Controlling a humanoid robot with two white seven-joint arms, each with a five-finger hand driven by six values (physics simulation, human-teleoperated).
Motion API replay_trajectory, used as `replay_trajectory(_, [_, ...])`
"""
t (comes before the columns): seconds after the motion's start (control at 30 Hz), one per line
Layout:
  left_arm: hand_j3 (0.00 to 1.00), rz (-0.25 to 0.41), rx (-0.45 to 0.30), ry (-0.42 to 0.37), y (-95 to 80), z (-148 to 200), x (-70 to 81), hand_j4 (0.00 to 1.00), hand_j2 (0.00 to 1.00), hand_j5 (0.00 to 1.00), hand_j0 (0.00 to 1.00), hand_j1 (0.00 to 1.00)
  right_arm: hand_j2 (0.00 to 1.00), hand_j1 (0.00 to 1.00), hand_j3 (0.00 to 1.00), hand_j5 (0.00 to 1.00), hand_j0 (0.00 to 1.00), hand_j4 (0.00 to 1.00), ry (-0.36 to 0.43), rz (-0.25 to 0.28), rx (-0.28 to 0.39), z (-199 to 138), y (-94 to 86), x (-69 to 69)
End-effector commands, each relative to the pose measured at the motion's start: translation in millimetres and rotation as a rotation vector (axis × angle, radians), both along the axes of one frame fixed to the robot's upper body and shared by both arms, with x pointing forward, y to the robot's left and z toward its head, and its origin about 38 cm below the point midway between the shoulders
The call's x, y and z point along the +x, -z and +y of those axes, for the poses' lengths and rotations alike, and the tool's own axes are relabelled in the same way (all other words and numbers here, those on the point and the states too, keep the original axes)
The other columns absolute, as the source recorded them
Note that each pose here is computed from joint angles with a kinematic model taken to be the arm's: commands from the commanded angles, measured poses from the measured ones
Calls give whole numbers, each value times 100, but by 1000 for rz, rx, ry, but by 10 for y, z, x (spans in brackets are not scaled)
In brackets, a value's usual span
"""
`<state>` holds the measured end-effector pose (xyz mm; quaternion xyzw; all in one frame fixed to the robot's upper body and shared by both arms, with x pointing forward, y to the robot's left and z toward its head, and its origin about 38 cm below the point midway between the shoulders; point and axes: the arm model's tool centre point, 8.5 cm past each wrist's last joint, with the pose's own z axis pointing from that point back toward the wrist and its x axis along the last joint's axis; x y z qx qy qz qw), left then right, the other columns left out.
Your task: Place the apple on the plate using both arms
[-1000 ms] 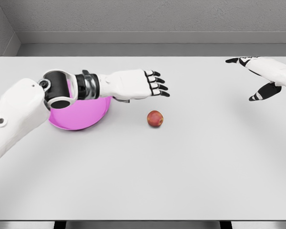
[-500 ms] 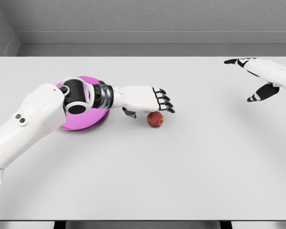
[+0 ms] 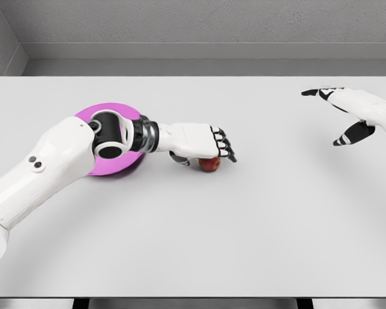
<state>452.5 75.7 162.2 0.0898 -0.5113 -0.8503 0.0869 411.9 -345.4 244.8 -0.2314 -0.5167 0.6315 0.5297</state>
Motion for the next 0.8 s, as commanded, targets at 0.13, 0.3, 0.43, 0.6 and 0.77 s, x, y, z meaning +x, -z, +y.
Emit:
replay_trajectory(0.13, [79,14,3,0,20,1,-12,79,79,79,79,79,100,100,100,100,100,100,-3,-4,2,10,-13,1])
replay_trajectory(0.3, [72,18,4,-5,22,39,-8,72,72,72,72,72,100,100,100,100,100,100,-5,-3,5,24,-5,-1])
replay_trajectory(0.43, [66,22,11,-3,48,43,-19,66,66,66,66,66,100,100,100,100,100,100,-4,-5,-2,3,-18,-4])
replay_trajectory(0.6, [48,23,15,-6,59,60,-19,48,48,48,48,48,100,100,100,100,100,100,0,-5,-1,-5,-19,-5])
replay_trajectory(0.77, [40,36,32,-8,103,72,-35,40,40,40,40,40,100,100,100,100,100,100,-1,-5,-2,-8,-22,-7])
